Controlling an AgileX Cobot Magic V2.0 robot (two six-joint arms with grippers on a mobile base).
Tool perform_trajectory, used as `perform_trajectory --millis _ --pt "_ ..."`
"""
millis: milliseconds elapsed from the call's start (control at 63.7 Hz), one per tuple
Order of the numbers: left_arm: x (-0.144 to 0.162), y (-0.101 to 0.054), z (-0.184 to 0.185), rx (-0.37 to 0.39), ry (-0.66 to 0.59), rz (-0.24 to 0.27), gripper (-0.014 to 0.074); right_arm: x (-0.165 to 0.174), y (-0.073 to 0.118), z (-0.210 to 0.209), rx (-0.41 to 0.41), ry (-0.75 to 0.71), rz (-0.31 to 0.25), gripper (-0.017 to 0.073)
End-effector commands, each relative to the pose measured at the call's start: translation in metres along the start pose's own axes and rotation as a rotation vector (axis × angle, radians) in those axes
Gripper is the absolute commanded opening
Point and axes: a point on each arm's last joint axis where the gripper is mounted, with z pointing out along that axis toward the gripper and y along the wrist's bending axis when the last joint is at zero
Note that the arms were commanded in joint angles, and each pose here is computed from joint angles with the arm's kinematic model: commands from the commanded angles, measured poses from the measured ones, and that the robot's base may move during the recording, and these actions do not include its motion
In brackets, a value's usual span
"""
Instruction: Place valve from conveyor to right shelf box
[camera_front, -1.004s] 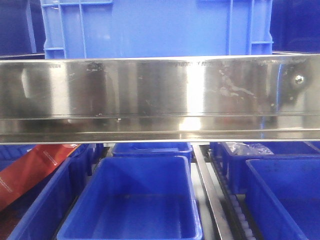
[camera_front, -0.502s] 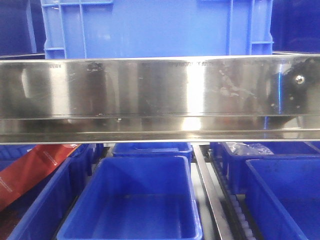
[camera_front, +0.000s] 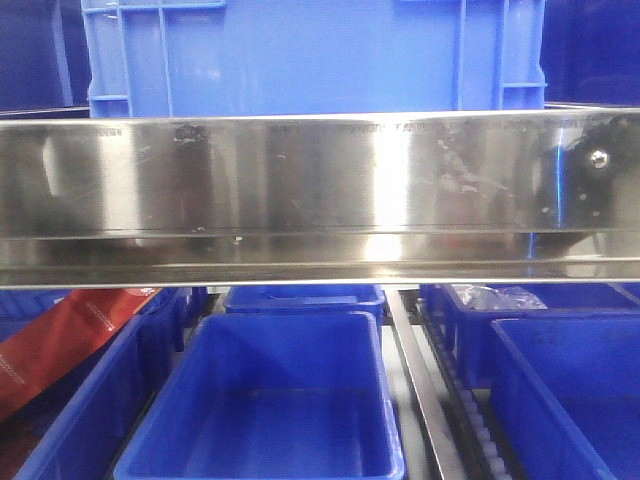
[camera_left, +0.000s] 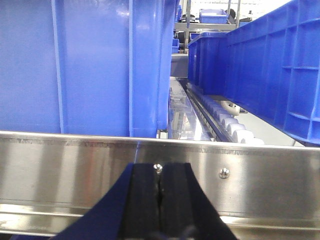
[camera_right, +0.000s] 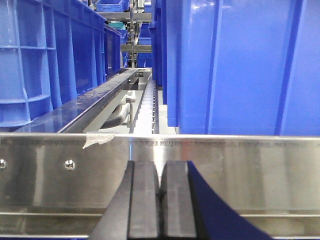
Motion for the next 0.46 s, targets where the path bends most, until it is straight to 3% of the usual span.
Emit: perform_trajectory --millis 0,439 --pt "-0.0028 0.0000 -0.0005 0.000 -0.027 -0.008 -0.0111 -0.0017 -0.0002 -0.0002 0.004 -0.025 -0.003 -0.0155" --pt "-0.0028 0.0000 -0.0005 0.000 -0.027 -0.008 -0.0111 -0.0019 -0.0002 -0.0002 0.004 -0.027 -0.003 -0.0155"
